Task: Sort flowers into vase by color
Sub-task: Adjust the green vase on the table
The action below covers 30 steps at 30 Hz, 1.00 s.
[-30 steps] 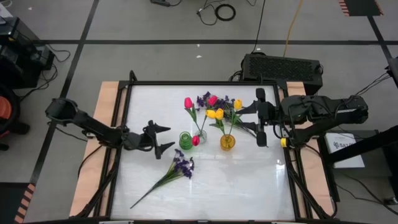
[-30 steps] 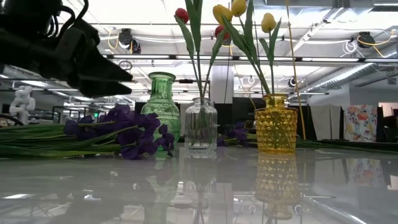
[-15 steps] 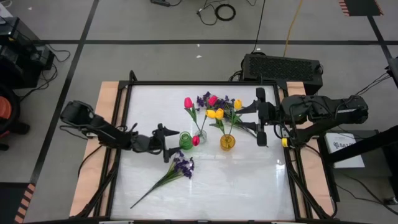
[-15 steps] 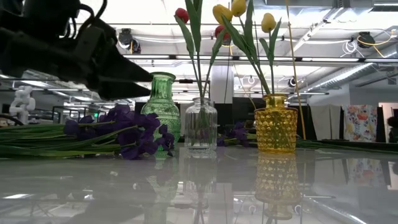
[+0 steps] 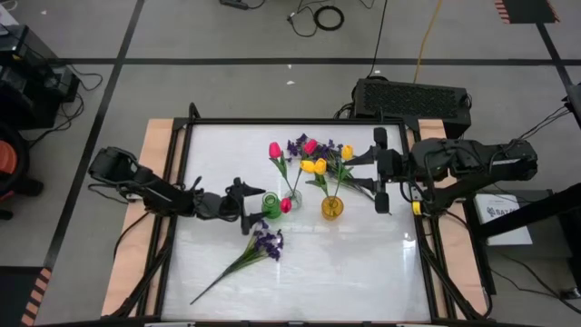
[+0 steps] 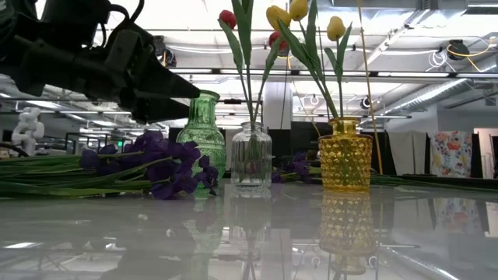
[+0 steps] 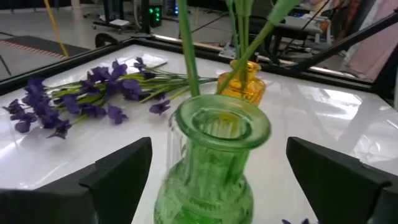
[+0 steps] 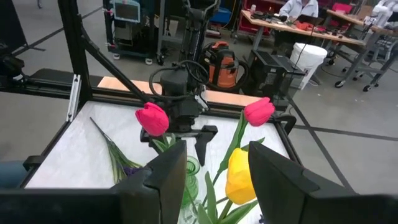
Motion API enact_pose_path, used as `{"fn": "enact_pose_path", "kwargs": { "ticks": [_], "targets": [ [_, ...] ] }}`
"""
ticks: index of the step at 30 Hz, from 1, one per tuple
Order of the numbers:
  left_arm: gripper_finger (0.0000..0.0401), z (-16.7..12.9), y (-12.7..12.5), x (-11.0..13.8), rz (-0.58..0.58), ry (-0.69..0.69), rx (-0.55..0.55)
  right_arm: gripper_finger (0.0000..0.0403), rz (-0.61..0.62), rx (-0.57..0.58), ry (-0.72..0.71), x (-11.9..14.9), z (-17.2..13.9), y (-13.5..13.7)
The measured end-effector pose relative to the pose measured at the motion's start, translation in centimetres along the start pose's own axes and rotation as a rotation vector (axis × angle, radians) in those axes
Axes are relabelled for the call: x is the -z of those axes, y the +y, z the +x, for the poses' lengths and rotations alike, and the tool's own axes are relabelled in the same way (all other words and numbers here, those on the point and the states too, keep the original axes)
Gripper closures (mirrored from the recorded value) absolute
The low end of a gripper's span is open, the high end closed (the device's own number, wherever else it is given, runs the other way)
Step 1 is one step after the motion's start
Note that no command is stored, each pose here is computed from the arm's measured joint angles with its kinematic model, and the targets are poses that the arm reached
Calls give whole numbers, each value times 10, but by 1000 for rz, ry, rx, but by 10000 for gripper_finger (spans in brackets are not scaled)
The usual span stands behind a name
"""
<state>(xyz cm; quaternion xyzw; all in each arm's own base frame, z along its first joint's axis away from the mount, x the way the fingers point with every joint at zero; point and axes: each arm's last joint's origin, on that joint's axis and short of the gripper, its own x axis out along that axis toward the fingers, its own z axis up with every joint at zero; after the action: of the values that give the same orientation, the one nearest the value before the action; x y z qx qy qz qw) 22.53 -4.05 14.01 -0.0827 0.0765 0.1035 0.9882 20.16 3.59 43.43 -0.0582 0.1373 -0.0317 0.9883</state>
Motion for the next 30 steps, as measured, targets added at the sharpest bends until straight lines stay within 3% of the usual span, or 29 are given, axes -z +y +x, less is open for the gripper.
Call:
{"fn": "enact_pose_path", "kwargs": {
  "ticks": [13,22,30],
  "targets": [
    [24,10,0,12,28,46,-19,239,-2,0,-13,-1,0,0],
    [26,19,3,10,43,-10,-34,239,-5,0,-13,-1,0,0],
    [87,19,5,10,54,-7,-44,239,-8,1,-12,-1,0,0]
  ]
}}
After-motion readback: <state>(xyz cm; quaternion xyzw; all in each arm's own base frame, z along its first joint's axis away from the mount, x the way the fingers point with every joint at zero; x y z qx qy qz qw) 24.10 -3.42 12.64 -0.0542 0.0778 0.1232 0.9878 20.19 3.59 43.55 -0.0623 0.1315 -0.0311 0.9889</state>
